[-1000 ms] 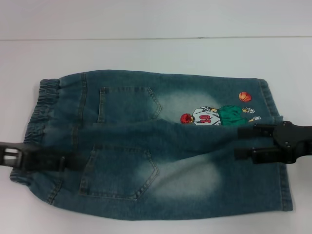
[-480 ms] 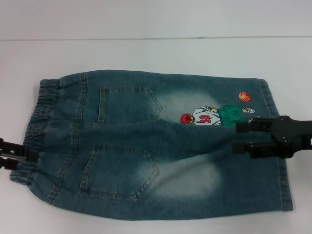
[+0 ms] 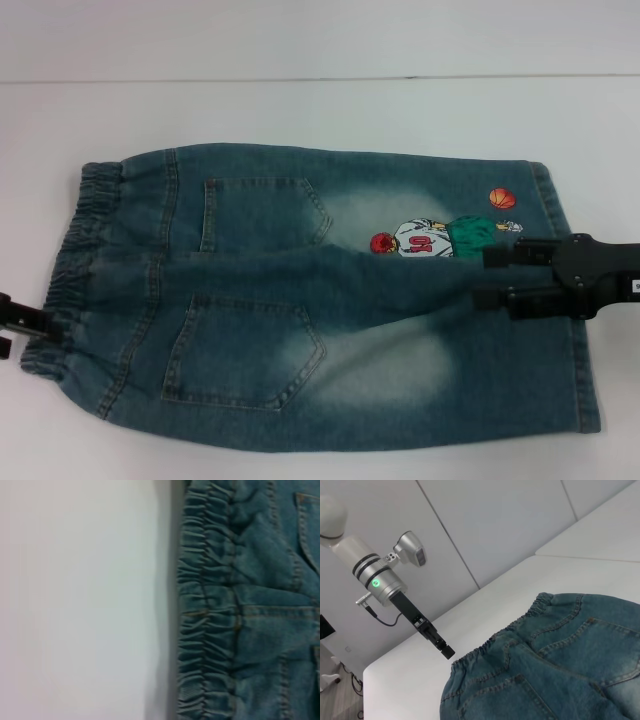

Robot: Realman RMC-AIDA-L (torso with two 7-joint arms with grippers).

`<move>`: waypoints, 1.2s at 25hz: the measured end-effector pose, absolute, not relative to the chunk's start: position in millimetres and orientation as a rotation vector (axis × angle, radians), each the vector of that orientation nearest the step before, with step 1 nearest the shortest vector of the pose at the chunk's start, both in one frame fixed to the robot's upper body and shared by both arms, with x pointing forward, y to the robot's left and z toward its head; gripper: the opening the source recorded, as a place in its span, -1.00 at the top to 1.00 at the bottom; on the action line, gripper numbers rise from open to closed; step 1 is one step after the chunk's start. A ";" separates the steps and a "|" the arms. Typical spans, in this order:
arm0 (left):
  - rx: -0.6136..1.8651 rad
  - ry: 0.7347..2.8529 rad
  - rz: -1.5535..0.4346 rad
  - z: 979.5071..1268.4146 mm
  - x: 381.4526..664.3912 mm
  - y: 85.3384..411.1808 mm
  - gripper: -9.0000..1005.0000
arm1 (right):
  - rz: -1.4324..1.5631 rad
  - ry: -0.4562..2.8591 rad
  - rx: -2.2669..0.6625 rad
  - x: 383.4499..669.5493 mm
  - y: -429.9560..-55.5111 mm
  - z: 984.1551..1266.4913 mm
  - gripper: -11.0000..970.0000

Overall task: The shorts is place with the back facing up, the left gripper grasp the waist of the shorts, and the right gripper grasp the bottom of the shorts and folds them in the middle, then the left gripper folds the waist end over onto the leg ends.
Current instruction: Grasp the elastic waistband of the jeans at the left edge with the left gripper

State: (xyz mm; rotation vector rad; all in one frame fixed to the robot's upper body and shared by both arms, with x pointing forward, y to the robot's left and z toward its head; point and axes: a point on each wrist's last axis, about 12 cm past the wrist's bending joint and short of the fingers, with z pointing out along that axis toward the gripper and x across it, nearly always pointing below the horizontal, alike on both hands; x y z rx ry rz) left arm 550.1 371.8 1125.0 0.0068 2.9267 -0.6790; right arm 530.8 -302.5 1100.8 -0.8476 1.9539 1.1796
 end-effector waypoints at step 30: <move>0.003 2.965 -0.657 1107.5 554.5 362.3 -0.46 | 1.165 1.964 -0.856 534.8 -298.9 1099.6 -0.82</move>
